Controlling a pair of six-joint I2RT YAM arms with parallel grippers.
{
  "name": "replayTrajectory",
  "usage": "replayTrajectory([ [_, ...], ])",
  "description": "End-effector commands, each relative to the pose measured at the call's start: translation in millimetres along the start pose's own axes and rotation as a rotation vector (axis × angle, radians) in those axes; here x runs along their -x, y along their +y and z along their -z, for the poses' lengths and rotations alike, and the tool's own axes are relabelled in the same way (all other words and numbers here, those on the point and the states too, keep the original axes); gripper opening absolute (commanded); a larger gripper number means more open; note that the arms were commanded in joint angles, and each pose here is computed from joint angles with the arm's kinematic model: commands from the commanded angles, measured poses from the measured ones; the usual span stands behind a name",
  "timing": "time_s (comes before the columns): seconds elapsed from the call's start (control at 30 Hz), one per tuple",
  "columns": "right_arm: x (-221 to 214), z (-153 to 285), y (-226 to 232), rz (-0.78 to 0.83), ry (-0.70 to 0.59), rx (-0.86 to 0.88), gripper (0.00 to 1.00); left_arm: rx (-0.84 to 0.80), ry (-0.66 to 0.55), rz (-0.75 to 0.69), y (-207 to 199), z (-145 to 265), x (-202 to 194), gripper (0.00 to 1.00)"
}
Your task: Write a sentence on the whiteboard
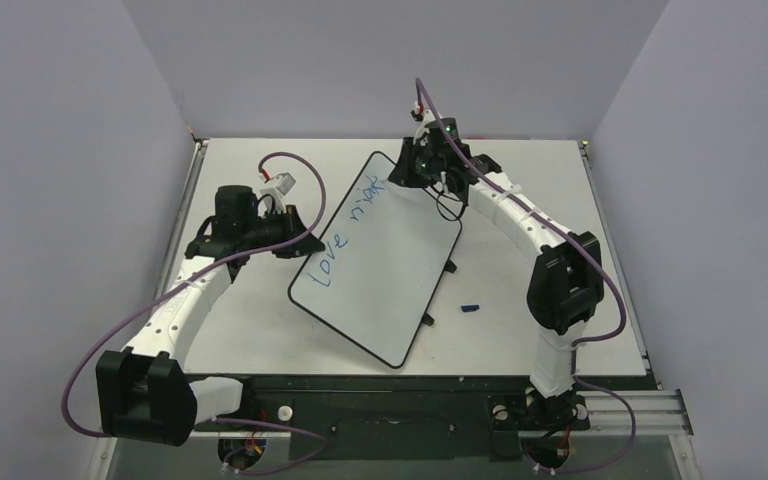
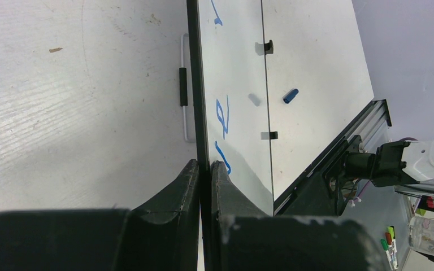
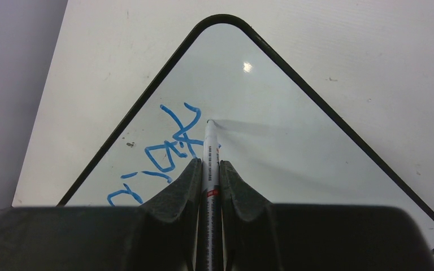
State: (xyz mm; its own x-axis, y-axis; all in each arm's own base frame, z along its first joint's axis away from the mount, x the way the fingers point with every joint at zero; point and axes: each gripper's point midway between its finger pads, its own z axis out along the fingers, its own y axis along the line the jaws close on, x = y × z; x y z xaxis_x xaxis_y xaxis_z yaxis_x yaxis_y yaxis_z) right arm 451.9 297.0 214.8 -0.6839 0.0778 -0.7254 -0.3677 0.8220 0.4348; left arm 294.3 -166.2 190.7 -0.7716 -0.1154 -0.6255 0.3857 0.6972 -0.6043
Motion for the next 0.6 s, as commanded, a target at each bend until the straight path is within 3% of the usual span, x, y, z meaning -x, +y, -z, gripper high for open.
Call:
replayTrajectory([
  [0.0, 22.5, -1.3, 12.6, 0.006, -0.060, 0.040, 0.00, -0.050, -0.046, -0.145, -15.8, 1.9, 18.3, 0.00],
  [0.57, 31.3, -14.1, 3.2, -0.005, -0.068, 0.004, 0.00, -0.046, -0.042, -0.145, -14.6, 1.4, 17.3, 0.00],
])
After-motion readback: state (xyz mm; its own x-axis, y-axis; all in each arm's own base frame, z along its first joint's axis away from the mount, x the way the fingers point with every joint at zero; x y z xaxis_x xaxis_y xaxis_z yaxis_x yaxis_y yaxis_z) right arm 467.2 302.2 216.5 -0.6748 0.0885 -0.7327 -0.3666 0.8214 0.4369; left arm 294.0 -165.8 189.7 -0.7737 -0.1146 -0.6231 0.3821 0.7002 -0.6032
